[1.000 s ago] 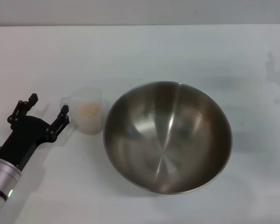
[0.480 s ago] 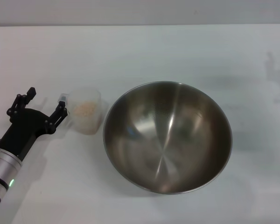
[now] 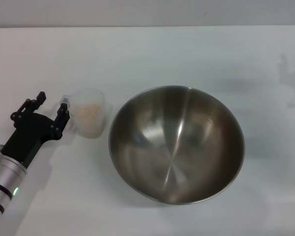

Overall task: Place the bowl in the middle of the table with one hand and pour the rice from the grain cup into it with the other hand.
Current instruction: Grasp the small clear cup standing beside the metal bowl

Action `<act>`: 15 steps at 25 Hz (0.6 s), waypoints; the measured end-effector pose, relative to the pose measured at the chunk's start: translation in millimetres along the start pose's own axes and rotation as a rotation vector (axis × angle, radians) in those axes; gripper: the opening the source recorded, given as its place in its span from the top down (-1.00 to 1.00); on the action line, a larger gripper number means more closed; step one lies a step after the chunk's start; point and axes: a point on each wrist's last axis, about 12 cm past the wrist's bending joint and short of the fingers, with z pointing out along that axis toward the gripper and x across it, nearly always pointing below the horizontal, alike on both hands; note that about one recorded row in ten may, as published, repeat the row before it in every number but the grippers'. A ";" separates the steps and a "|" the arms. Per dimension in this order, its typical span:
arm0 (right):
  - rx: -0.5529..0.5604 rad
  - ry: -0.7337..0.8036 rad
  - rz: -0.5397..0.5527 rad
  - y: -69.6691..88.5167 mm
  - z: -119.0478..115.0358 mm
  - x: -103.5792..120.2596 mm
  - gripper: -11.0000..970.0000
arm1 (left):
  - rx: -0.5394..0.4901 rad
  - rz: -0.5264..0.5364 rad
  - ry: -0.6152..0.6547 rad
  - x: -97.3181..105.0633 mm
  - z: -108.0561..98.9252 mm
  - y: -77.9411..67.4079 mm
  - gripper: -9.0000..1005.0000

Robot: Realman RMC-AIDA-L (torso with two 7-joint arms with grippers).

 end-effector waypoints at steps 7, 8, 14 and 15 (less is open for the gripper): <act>-0.001 -0.006 0.001 0.2 0.2 -0.7 0.18 | 0.012 -0.009 -0.016 -2.1 1.1 -4.4 0.11; -0.001 -0.006 0.001 0.3 0.2 -0.7 0.18 | 0.013 -0.011 -0.018 -2.3 1.1 -5.0 0.19; -0.001 -0.007 0.001 0.3 0.2 -0.8 0.18 | 0.015 -0.011 -0.019 -2.6 1.4 -5.3 0.60; -0.001 -0.006 0.001 0.2 0.2 -0.8 0.18 | 0.016 -0.010 -0.020 -3.0 2.0 -5.3 0.67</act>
